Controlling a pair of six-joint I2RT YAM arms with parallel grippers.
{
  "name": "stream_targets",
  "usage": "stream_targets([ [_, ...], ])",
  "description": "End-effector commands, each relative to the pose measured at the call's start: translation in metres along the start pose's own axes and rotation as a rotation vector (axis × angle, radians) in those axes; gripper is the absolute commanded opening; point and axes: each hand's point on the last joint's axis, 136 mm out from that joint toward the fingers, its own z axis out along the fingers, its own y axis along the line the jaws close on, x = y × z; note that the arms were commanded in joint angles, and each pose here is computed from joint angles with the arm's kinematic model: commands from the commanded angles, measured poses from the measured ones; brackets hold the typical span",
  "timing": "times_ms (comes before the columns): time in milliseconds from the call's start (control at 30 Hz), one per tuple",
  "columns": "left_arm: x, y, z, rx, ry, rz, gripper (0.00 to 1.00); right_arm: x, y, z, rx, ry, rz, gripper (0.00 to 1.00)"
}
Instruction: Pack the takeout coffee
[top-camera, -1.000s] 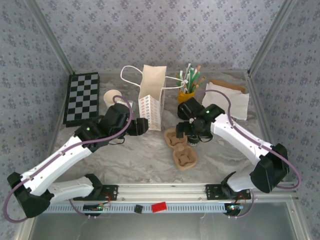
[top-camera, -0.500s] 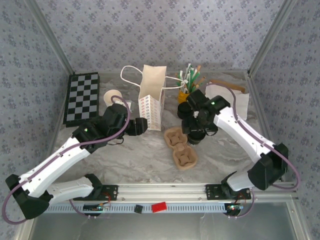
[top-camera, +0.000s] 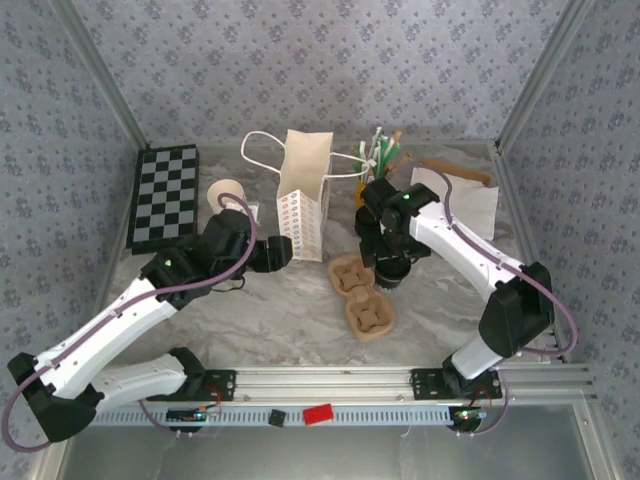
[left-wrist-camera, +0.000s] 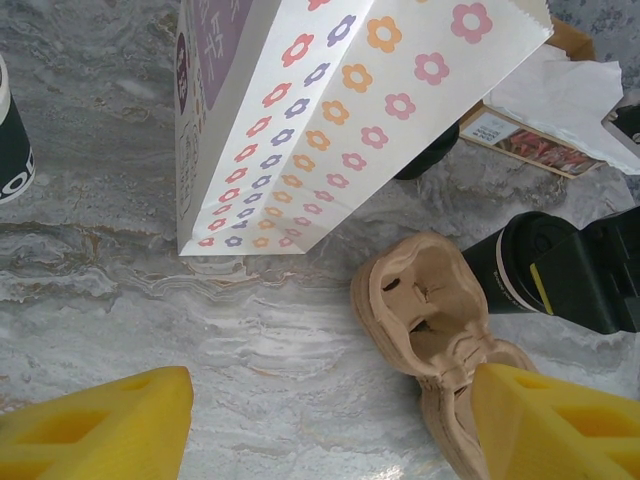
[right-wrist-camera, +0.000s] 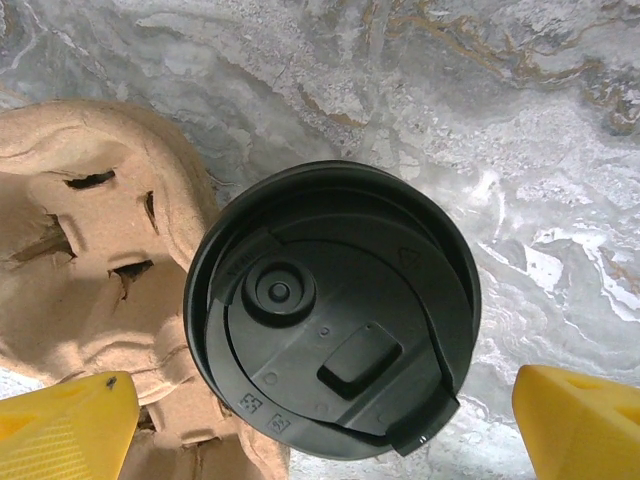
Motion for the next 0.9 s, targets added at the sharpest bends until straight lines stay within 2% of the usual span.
stream_targets([
  [0, -0.002, 0.005, -0.005, -0.012, -0.019, -0.001, 0.74, 0.002, 0.002, 0.002, 0.001, 0.025, -0.017, 0.98],
  [500, -0.002, 0.004, 0.0, -0.009, -0.009, -0.008, 0.74, 0.011, 0.002, 0.029, 0.0, 0.065, -0.004, 0.85],
  [867, -0.001, 0.004, 0.001, -0.012, -0.005, -0.004, 0.74, 0.034, 0.006, 0.049, 0.019, 0.109, 0.006, 0.8],
])
